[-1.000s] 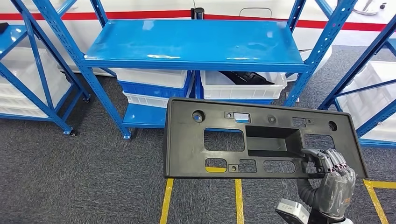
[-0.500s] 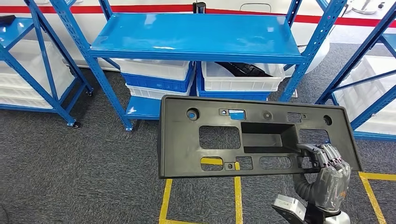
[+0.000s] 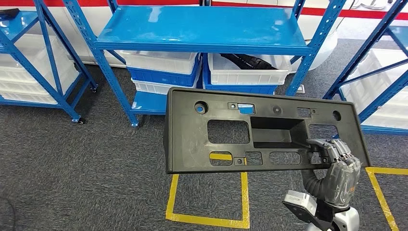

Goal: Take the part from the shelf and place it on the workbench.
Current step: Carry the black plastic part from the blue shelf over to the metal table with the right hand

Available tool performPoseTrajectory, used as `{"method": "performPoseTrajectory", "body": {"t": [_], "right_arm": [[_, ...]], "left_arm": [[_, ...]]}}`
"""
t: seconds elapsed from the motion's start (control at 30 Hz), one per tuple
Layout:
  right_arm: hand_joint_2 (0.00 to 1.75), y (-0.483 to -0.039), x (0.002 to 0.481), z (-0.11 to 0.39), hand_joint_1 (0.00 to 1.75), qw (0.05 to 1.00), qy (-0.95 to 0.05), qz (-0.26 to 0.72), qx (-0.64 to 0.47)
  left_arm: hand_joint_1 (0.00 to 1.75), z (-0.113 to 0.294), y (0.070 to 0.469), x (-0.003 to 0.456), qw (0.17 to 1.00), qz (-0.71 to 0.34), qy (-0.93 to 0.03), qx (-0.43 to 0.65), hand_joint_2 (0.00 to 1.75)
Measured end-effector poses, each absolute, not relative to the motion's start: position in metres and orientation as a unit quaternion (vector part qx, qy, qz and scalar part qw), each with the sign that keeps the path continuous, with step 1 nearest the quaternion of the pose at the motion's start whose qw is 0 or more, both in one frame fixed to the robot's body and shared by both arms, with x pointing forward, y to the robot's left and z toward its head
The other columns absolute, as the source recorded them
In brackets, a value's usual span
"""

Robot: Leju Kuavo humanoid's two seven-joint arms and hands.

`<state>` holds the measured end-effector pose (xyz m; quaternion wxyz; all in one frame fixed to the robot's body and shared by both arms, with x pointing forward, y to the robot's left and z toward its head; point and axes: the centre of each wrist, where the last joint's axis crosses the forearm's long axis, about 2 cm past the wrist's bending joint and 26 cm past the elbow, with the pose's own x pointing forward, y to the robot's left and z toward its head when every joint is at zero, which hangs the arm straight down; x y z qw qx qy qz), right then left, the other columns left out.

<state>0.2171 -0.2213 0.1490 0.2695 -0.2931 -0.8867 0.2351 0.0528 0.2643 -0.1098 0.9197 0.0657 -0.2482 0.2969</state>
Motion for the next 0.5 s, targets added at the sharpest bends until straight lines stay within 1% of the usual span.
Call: {"method": "performPoseTrajectory", "body": {"t": [0.33,0.5], "right_arm": [[1.75,-0.221,0.218,0.149,1.75,0.269,-0.887,0.236,-0.292],[1.75,-0.215,0.228,0.152,1.75,0.263,-0.892,0.238,-0.282]], "left_arm": [[0.0,-0.11,0.265,0.052,0.919,0.299,-0.247,0.067,1.75],[0.0,-0.11,0.267,0.052,0.916,0.308,-0.243,0.077,1.75]]}}
